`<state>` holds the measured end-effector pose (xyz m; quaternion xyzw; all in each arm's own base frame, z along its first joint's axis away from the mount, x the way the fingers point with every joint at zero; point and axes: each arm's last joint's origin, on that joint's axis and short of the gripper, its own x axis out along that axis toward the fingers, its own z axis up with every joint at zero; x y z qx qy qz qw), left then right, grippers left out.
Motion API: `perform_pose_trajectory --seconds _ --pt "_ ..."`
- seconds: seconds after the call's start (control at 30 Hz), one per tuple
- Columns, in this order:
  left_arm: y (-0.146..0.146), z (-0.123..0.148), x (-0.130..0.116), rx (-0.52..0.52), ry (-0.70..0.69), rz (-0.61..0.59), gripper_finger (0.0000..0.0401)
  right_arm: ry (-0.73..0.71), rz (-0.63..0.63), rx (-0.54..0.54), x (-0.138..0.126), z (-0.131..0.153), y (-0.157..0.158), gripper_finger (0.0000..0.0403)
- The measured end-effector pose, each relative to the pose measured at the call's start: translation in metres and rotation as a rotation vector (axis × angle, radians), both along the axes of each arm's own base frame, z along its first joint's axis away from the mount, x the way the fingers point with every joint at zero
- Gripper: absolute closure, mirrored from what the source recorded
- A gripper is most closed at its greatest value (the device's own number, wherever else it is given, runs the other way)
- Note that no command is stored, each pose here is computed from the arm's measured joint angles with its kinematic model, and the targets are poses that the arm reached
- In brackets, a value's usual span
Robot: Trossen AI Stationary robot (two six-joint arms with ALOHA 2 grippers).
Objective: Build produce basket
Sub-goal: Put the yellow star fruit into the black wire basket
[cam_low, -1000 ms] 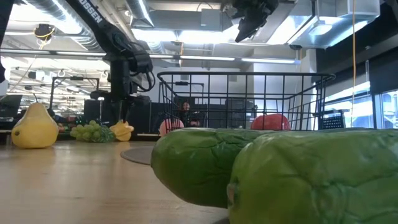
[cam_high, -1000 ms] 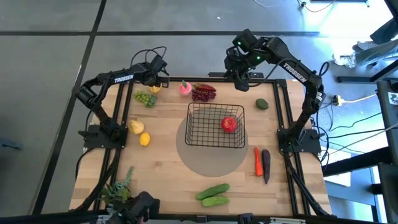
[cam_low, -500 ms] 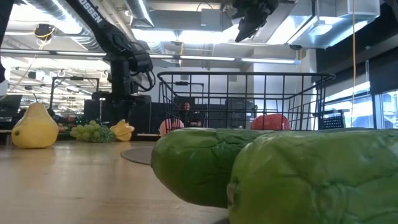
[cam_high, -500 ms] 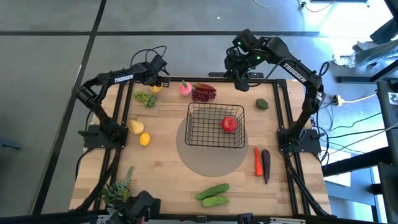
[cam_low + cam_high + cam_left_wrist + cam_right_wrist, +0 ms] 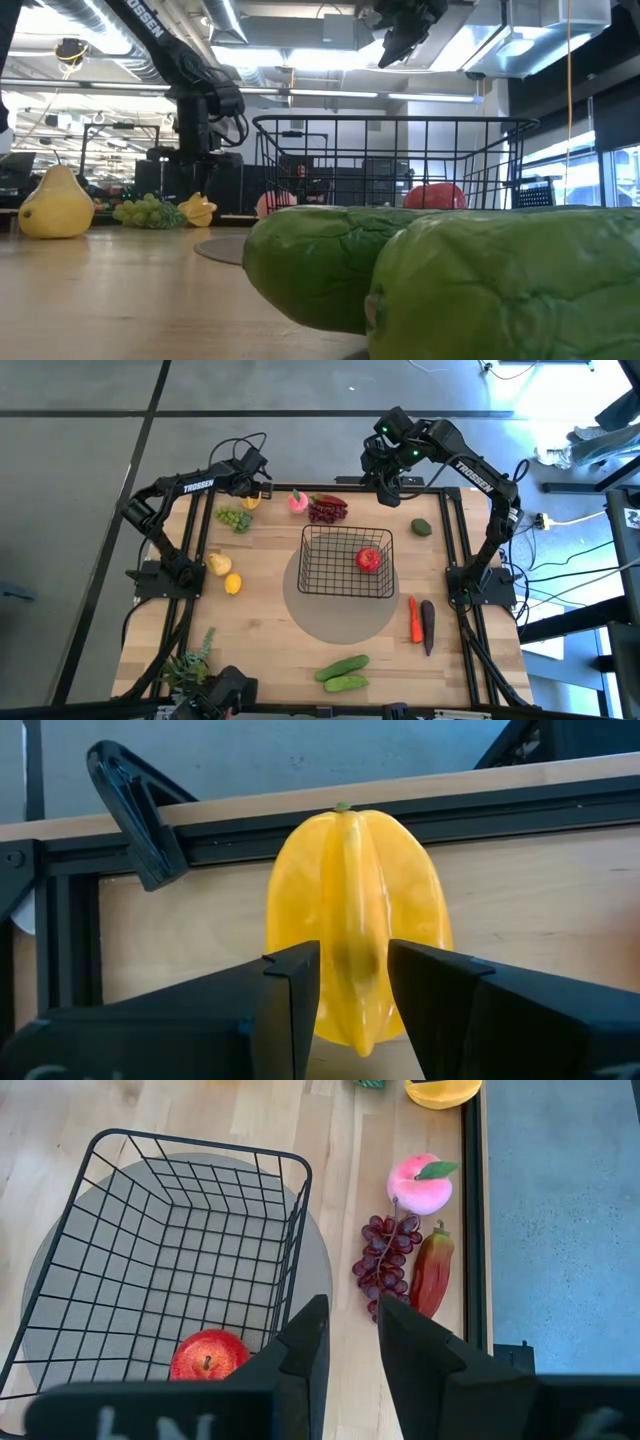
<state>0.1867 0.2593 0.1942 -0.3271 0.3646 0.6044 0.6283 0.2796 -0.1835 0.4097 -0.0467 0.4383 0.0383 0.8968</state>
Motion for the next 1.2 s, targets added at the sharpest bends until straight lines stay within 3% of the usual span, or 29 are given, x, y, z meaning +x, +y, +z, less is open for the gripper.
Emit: perform_pose_trajectory --seconds 0.57,1.0,1.2 --pt "0.000 0.000 0.001 -0.004 -0.016 -0.001 0.0291 0.000 0.002 -0.001 0.000 0.000 0.000 0.0320" --pt "-0.006 -0.016 -0.004 -0.020 -0.026 0.017 0.0291 0.000 0.002 -0.002 0.000 0.000 0.000 0.0320" --pt "-0.006 -0.016 -0.003 -0.013 -0.025 0.006 0.0321 0.000 0.002 -0.002 0.000 0.000 0.000 0.0320"
